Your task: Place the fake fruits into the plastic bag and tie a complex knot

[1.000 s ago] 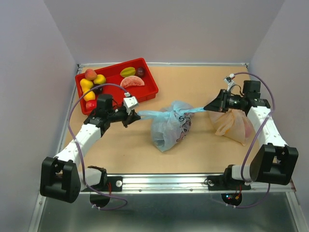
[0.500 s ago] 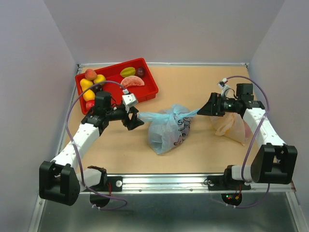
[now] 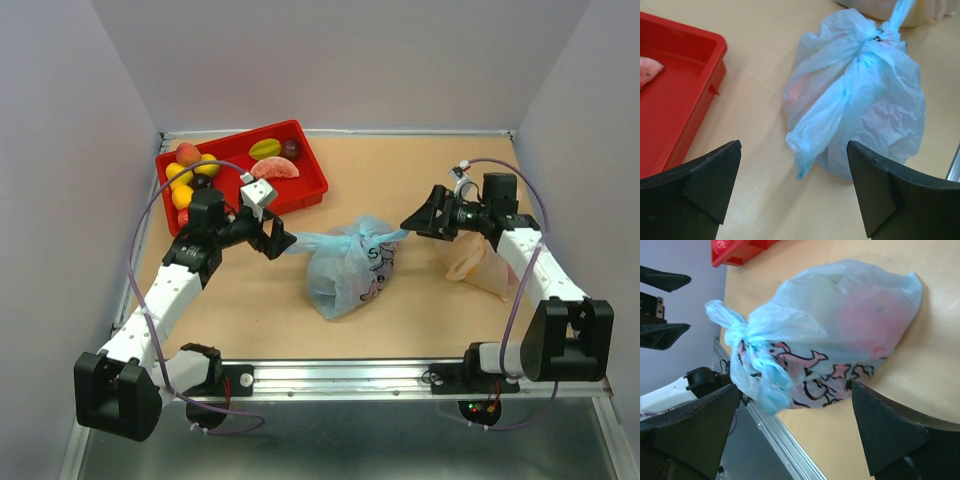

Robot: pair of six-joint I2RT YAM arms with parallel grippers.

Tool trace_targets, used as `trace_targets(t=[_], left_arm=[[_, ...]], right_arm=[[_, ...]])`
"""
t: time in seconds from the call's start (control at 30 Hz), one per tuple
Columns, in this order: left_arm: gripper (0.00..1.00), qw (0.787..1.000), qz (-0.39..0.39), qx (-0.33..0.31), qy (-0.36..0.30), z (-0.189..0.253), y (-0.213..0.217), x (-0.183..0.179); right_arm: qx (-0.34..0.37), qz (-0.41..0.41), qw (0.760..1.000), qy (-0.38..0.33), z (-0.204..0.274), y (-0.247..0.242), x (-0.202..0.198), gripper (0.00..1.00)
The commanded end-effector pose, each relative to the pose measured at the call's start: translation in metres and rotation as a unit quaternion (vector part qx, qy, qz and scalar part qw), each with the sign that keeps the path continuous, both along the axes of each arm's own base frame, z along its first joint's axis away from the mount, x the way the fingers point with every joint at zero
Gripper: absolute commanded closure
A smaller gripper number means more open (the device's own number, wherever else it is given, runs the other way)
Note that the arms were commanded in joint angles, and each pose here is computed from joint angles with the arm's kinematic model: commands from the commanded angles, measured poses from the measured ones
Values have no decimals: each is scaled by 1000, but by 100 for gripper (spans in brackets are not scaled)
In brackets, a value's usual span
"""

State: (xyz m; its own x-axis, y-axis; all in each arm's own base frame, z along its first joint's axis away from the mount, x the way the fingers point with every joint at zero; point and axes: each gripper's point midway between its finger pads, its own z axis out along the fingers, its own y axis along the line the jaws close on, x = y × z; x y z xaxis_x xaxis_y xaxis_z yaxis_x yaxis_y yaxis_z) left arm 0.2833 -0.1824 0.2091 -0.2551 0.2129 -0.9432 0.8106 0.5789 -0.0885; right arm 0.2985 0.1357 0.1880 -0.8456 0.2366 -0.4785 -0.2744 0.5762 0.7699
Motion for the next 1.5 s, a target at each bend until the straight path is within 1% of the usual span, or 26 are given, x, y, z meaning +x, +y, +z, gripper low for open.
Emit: trace_targets(t=[0.0, 0.03, 0.07, 0.1, 0.17, 0.27, 0.33, 0.37, 0.4, 0.43, 0.47, 0.5, 0.57, 0.6, 0.67, 0.7, 0.87, 0.9, 0.97, 1.1, 1.13, 1.2, 1.23, 1.33, 1.37, 1.47], left_arm=[[1, 996, 76, -17, -32, 21, 13, 20], [1, 996, 74, -18, -37, 24, 13, 19], [1, 996, 72, -20, -40, 24, 13, 17], [1, 997, 64, -17, -51, 25, 12, 15], [1, 996, 67, -22, -52, 26, 13, 13], [1, 996, 78, -38, -18, 21, 10, 14], [1, 995, 84, -46, 28, 8, 7, 14], [1, 994, 86, -51, 46, 3, 6, 14], [1, 992, 88, -52, 70, -6, 5, 13], [1, 992, 87, -54, 78, -9, 4, 13], [1, 989, 83, -67, 102, -14, 0, 8], [1, 988, 84, -73, 105, -14, -1, 9], [1, 986, 79, -85, 117, -17, -4, 5], [1, 986, 74, -91, 115, -15, -6, 5], [1, 984, 73, -102, 129, -19, -8, 2], [1, 983, 73, -106, 134, -19, -10, 2], [1, 980, 67, -118, 144, -29, -14, 3], [1, 980, 64, -120, 143, -29, -15, 4], [1, 981, 55, -124, 141, -29, -18, 7], [1, 985, 26, -112, 128, -33, -22, 6], [1, 990, -10, -96, 102, -33, -24, 0], [1, 993, -51, -75, 73, -35, -26, -8], [1, 994, -59, -66, 69, -37, -24, -12], [1, 997, -66, -34, 30, -41, -19, -9], [1, 997, -77, -16, 0, -40, -18, -8], [1, 997, -72, 7, -33, -40, -14, 0]], right_arm=[[36, 10, 999, -33, 21, 25, 8, 0], [46, 8, 999, -25, 22, 29, 7, 0], [52, 11, 998, -33, 23, 32, 5, 0], [54, 17, 998, -30, 22, 38, 2, 0], [56, 13, 998, -22, 17, 43, 0, 0], [45, 5, 999, -13, 7, 47, 0, 2], [41, -5, 999, 3, -5, 47, -3, 8], [40, -11, 999, -1, -7, 47, -1, 12], [39, -16, 999, 0, -10, 46, -1, 21], [39, -20, 999, -2, -10, 46, 0, 25], [36, -25, 999, -7, -10, 45, 3, 28], [33, -28, 999, -8, -12, 46, 4, 35], [30, -35, 999, -13, -13, 45, 8, 44], [29, -37, 999, -12, -14, 45, 9, 58], [28, -35, 999, -7, -18, 45, 9, 70], [26, -36, 999, -7, -19, 45, 10, 81], [21, -31, 999, -12, -21, 45, 12, 98], [20, -30, 999, -11, -22, 46, 12, 100], [21, -28, 999, -9, -22, 47, 12, 100], [20, -29, 999, -12, -21, 47, 14, 100], [20, -27, 999, -13, -21, 47, 14, 100], [20, -25, 999, -14, -21, 47, 13, 100], [18, -26, 999, -15, -22, 47, 13, 100], [13, -31, 999, -18, -23, 45, 14, 100], [12, -34, 999, -19, -23, 44, 15, 100], [9, -36, 999, -20, -24, 43, 15, 100]])
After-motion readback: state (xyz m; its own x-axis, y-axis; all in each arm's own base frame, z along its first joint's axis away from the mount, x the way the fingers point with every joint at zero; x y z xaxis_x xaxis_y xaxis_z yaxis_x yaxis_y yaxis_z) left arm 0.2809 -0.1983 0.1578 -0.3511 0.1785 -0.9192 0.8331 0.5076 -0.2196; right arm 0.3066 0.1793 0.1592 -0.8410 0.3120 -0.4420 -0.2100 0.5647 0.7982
